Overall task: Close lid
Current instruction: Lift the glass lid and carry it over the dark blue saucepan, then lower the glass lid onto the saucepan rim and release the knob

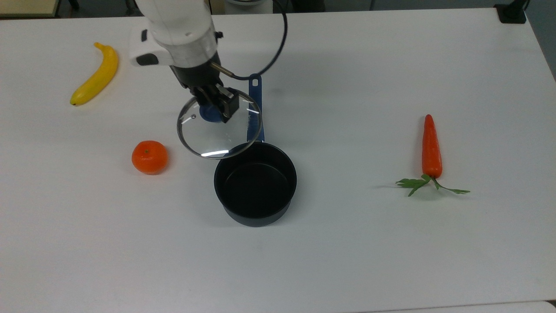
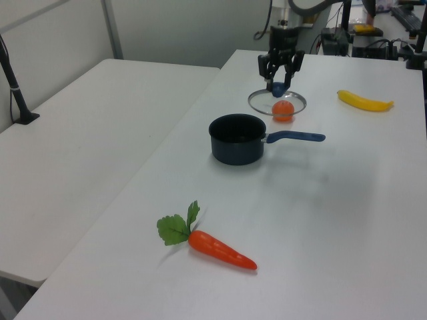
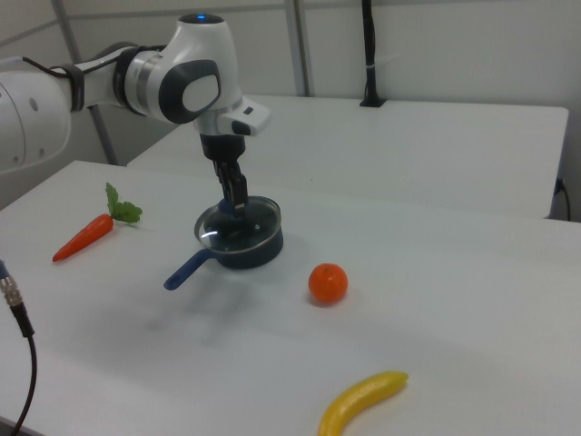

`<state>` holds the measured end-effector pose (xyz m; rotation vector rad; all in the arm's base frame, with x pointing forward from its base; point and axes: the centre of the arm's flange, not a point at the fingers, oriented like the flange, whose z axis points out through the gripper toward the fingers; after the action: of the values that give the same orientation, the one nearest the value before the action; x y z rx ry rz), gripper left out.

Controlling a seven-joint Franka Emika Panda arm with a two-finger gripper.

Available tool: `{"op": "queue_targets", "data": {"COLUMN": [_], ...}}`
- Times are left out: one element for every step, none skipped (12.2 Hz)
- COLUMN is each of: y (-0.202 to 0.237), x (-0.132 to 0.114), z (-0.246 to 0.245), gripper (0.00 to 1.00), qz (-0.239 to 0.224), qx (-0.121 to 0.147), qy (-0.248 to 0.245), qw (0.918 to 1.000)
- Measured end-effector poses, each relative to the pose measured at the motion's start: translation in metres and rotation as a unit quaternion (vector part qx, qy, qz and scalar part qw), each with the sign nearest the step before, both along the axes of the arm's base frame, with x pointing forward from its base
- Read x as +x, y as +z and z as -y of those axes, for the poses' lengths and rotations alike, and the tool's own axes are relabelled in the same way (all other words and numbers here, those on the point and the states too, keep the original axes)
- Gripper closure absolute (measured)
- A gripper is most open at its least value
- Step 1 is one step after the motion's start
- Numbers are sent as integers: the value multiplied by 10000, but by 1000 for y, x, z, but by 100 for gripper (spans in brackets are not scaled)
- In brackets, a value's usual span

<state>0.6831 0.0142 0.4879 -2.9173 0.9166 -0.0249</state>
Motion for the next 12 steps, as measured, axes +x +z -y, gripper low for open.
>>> {"op": "queue_targets", "data": {"y": [-7, -12, -14, -14, -14, -13, -12, -13, -17, -23, -27, -30], "x": [6, 12, 19, 24, 29, 32, 34, 38, 41, 43, 46, 47], "z": [-14, -25, -32, -36, -39, -42, -46, -50, -53, -55, -60, -63], "gripper": [39, 39, 39, 39, 39, 39, 39, 39, 39, 39, 39, 39], "qz": [-25, -7, 102, 239, 369, 470, 539, 611, 658, 690, 736, 763], "qx": [-21, -42, -54, -54, -46, -29, -5, 17, 27, 33, 50, 68], "qy": [-51, -120, -239, -381, -498, -583, -649, -715, -769, -778, -779, -814], "qw": [10000, 9999, 9996, 9990, 9981, 9972, 9964, 9956, 9949, 9946, 9942, 9937]}}
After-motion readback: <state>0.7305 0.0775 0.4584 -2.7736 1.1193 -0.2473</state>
